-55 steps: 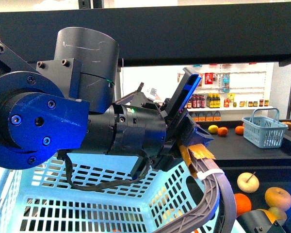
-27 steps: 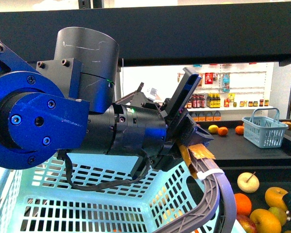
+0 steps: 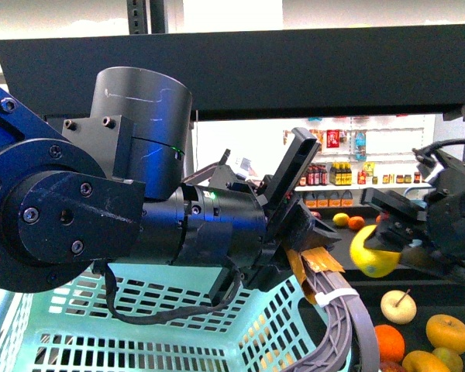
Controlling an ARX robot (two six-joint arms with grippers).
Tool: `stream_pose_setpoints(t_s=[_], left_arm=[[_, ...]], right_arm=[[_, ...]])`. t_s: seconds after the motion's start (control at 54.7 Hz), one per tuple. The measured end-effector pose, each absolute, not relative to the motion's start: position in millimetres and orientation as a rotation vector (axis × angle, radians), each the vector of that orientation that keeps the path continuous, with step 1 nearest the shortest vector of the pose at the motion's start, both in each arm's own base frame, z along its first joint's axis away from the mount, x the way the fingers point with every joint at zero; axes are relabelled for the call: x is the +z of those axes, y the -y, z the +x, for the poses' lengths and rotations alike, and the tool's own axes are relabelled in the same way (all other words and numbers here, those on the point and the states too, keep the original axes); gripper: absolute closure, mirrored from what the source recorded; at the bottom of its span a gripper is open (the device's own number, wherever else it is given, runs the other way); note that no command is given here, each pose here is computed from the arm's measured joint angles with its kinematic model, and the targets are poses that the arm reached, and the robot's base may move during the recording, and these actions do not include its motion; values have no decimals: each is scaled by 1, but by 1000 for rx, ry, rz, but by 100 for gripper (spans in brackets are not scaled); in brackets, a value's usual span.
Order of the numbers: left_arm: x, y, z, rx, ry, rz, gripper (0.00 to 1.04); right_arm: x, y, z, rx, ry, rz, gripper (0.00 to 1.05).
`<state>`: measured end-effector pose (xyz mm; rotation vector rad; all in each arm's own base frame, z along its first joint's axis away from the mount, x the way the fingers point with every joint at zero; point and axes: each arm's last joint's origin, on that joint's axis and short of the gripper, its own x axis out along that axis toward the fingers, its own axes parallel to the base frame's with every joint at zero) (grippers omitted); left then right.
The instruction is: Pick lemon from shelf
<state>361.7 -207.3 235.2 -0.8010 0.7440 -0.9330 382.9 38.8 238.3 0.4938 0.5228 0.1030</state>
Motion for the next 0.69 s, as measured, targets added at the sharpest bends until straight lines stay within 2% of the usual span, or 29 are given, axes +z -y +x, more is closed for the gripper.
stream_pose_setpoints(t_s=[0.201, 0.439, 0.548, 0.695], left_arm=[[235, 207, 362, -927, -741, -802, 97], [234, 205, 364, -923, -741, -802, 97], [234, 204, 364, -911, -733, -799, 97], [234, 202, 366, -897, -726, -800, 97]], right_arm=[[224, -81, 367, 195, -597, 525, 64], [213, -91, 360, 202, -624, 576, 64], [212, -94, 356, 220, -640, 597, 47], [206, -94, 352, 226, -658, 603, 19]])
